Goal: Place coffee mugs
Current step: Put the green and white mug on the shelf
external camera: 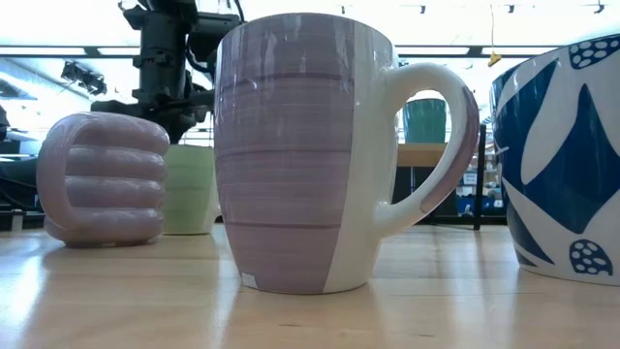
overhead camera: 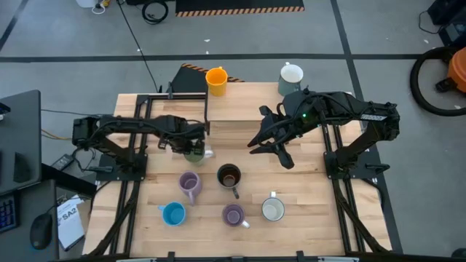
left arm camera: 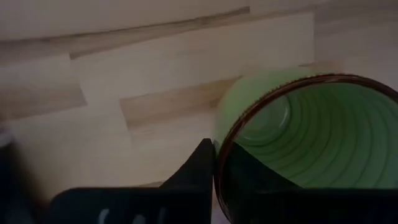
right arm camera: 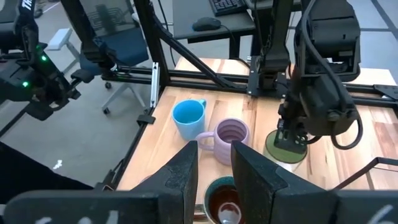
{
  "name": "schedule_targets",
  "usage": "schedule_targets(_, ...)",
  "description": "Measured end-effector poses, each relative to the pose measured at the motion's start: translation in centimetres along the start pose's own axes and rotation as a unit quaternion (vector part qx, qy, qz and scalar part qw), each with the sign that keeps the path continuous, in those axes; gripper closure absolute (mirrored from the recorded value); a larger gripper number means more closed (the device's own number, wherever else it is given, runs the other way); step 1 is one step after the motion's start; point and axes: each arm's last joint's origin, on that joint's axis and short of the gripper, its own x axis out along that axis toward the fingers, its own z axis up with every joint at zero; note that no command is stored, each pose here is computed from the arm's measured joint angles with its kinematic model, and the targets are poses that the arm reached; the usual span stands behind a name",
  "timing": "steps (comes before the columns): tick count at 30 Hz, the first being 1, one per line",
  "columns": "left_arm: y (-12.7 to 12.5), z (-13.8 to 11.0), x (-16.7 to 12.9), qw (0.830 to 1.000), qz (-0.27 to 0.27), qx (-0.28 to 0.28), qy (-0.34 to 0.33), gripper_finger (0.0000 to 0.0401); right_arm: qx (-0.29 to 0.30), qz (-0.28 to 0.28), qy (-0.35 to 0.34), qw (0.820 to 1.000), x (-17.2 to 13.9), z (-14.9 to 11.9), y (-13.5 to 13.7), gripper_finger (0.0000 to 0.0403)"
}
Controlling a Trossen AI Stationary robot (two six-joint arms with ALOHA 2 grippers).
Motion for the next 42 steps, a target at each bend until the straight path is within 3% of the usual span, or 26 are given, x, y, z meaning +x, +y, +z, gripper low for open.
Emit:
schedule_targets(9,0.5,1.7,0.1,0.997,-0.002,0.071,-0.018,0.038,0.0,-0.027,-0.001,1.0,0.0,0.0,-0.2,0.0301)
schedule_targets(15,1.1,2.8,0.1,0.981,-0.005,0.194,-0.008,0.038,0.0,-0.027,-0.001,1.0,0.0,0.0,-0.2,0.0301)
schedule_targets(27,2.2,4.5,0.2,0.899,-0.012,0.438,0.0,0.0377,0.028,-0.019,-0.001,0.999,0.1,0.0,0.4,0.0301)
schedule_targets(33,2.1,4.4,0.1,0.853,-0.011,0.522,-0.002,0.0376,0.039,-0.009,0.001,0.999,0.2,-0.1,1.5,0.0301)
schedule_targets(42,1.0,5.3,-1.9,0.803,-0.013,0.594,-0.047,0.0376,0.028,-0.032,0.0,0.999,0.4,-0.1,2.7,0.0301)
